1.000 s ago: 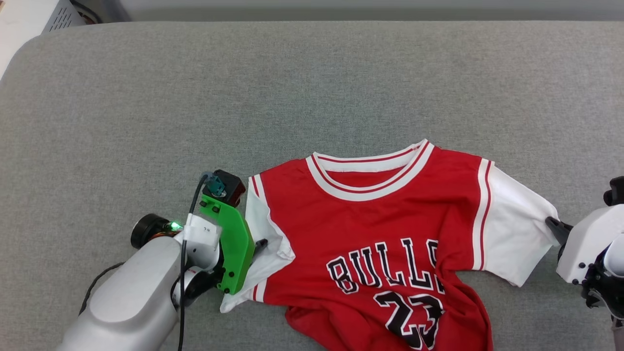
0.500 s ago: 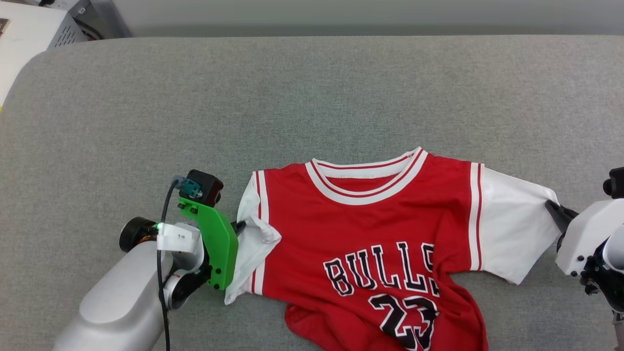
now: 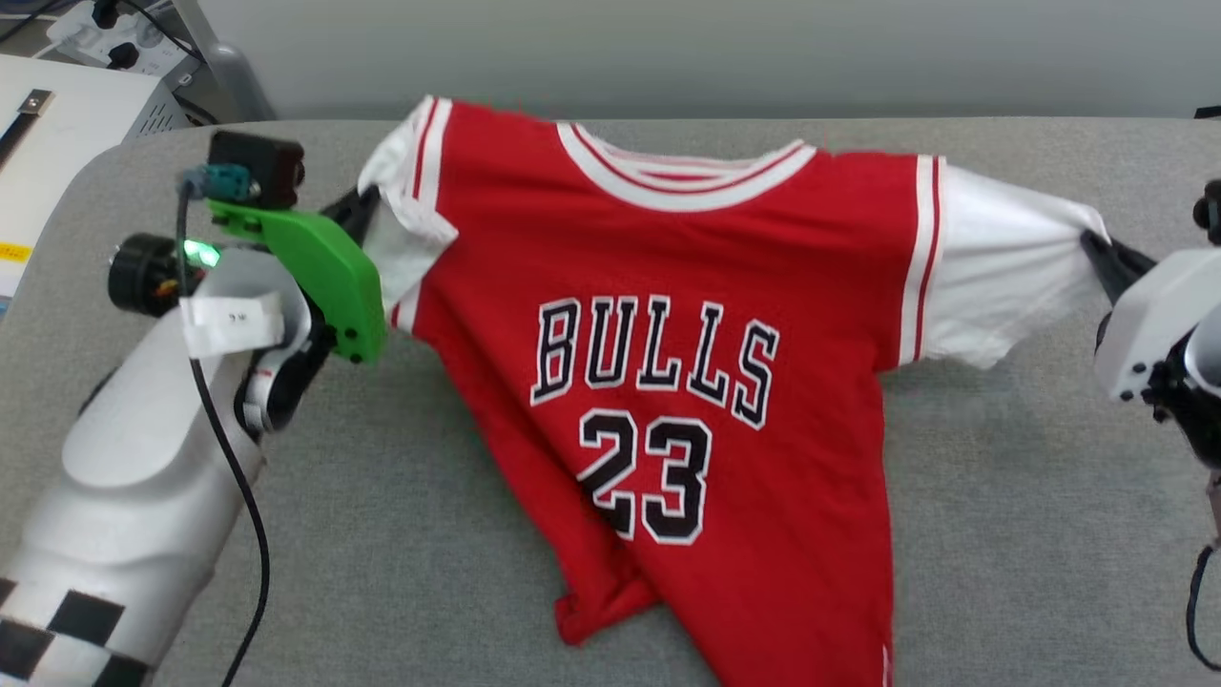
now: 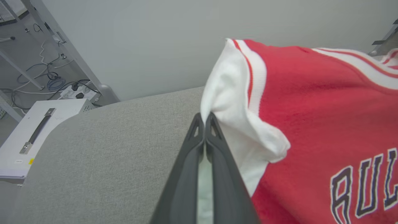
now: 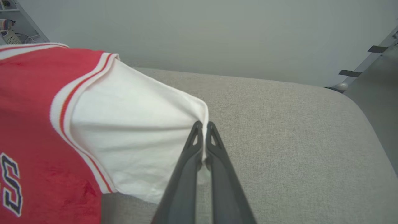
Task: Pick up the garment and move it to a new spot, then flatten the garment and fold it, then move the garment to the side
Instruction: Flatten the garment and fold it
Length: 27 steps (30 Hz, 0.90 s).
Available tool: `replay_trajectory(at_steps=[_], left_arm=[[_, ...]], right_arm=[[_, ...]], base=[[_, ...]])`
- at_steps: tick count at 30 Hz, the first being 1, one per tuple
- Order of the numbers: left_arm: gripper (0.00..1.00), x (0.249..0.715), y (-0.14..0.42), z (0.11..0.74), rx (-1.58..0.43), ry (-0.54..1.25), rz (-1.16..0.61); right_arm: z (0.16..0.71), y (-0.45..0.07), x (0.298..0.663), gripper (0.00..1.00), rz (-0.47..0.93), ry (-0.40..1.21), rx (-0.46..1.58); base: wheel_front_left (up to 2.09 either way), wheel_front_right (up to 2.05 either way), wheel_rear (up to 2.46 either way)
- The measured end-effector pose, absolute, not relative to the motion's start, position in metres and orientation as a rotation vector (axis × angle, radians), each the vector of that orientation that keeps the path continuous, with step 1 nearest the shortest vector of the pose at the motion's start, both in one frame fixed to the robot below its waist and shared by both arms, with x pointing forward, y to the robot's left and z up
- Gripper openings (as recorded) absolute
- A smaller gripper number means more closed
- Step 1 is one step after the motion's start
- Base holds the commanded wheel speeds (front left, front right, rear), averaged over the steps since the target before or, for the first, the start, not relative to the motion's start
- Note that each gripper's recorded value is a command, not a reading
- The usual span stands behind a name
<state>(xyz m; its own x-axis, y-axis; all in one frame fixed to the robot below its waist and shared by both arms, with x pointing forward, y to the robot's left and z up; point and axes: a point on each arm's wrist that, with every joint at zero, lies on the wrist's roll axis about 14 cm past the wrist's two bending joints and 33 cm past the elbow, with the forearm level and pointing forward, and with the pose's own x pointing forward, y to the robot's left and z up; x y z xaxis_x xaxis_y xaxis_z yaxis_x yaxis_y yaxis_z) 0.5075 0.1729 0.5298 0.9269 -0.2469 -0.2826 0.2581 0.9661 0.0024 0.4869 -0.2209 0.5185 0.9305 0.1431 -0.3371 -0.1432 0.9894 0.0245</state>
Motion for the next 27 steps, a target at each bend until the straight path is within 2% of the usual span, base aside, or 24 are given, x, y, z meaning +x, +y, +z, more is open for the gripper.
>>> replay_trajectory(at_steps=[7,17,22,27], left_arm=[[0.0,0.565,0.188,0.606,0.108,0.092,-0.212],[0.0,0.643,0.187,0.721,0.151,-0.221,-0.176],[0.0,0.671,0.181,0.743,0.148,-0.326,-0.164],[0.0,0.698,0.175,0.725,0.129,-0.339,-0.174]], right_arm=[[0.594,-0.214,0.546,0.0,0.155,0.155,-0.016],[0.72,-0.228,0.625,0.0,0.099,-0.169,-0.033],[0.753,-0.235,0.65,0.0,0.069,-0.273,-0.055],[0.754,-0.236,0.674,0.0,0.059,-0.3,-0.065]], base=[[0.0,0.0,0.0],[0.0,0.0,0.0],[0.0,0.0,0.0],[0.0,0.0,0.0]])
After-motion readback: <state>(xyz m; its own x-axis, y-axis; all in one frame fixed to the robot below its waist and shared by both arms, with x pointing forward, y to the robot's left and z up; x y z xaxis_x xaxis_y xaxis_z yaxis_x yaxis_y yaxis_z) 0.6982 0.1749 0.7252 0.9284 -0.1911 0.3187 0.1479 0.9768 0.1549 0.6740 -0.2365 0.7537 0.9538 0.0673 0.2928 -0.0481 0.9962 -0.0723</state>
